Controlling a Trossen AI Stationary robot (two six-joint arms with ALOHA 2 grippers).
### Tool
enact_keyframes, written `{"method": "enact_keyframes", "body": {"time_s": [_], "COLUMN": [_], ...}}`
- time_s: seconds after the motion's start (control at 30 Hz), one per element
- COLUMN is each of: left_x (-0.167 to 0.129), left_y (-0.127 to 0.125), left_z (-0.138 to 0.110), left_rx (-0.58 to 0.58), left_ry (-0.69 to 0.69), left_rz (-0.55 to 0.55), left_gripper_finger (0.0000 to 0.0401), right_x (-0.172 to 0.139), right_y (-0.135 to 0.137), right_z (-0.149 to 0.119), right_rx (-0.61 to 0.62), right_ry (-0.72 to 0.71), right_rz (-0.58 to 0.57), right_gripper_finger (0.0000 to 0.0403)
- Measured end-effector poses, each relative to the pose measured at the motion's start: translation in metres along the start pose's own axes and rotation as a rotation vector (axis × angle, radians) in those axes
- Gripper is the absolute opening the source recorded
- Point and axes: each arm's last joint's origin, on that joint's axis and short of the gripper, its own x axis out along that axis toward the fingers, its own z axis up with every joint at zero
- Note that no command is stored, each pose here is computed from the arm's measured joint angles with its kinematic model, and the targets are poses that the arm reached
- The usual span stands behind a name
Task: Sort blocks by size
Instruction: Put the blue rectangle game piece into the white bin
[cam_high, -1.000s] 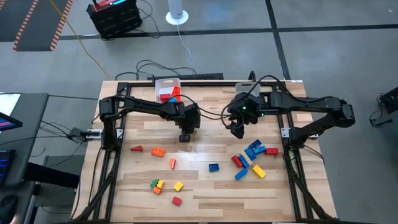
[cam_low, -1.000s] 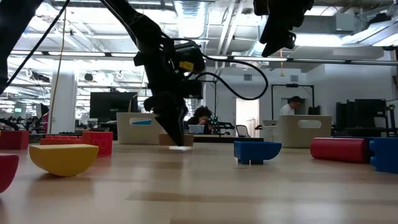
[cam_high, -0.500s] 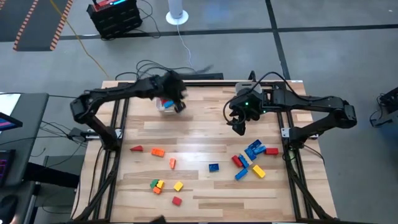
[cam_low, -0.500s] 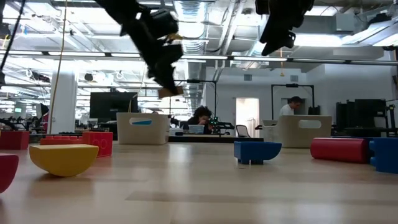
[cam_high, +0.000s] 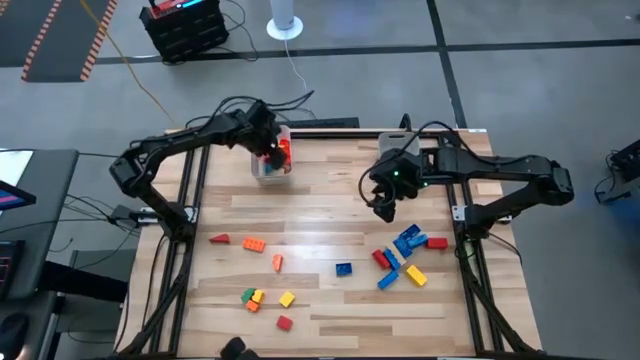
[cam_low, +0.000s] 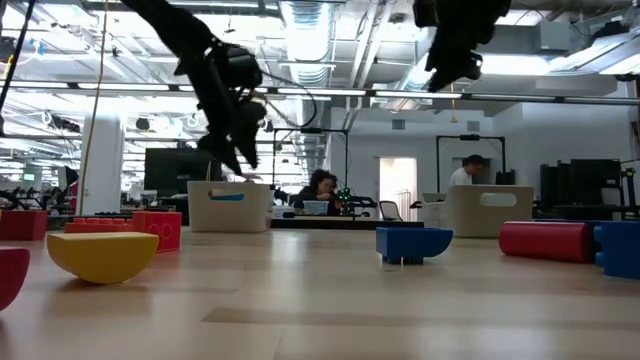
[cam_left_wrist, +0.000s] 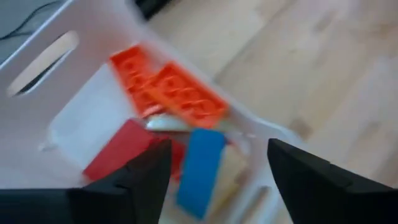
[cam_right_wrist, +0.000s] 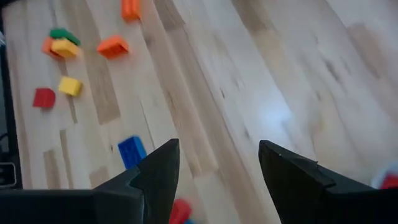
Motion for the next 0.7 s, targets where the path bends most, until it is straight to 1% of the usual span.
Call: {"method": "enact_keyframes", "body": {"time_s": [0.1, 0.2, 0.3, 0.4, 0.5, 0.57, 0.7], "left_x": [-0.01, -0.019, -0.023, -0.027, -0.028, -0.028, -0.03], "left_y": [-0.017, -0.039, -0.057, -0.072, -0.085, -0.091, -0.102], "left_z": [0.006, 0.007, 0.004, 0.003, 0.001, -0.001, 0.0], "left_rx": [0.086, 0.177, 0.203, 0.192, 0.203, 0.214, 0.211], "left_ry": [-0.018, -0.065, -0.091, -0.117, -0.136, -0.15, -0.229], "left_rz": [-0.029, -0.018, -0.008, -0.035, -0.035, 0.005, 0.092], "left_gripper_finger": [0.0271, 0.0267, 0.0261, 0.0257, 0.0254, 0.0252, 0.0246], "right_x": [0.004, 0.016, 0.038, 0.059, 0.075, 0.082, 0.096], "right_y": [0.001, 0.003, 0.004, 0.009, 0.02, 0.028, 0.039], "right_z": [-0.01, -0.023, -0.041, -0.06, -0.076, -0.084, -0.097], "right_rx": [0.049, 0.122, 0.226, 0.295, 0.291, 0.279, 0.266], "right_ry": [0.111, 0.22, 0.337, 0.454, 0.555, 0.6, 0.682], "right_rz": [-0.032, -0.06, -0.057, -0.059, -0.062, -0.079, -0.136], "right_gripper_finger": [0.0248, 0.0248, 0.0248, 0.0248, 0.0248, 0.0248, 0.0248]}}
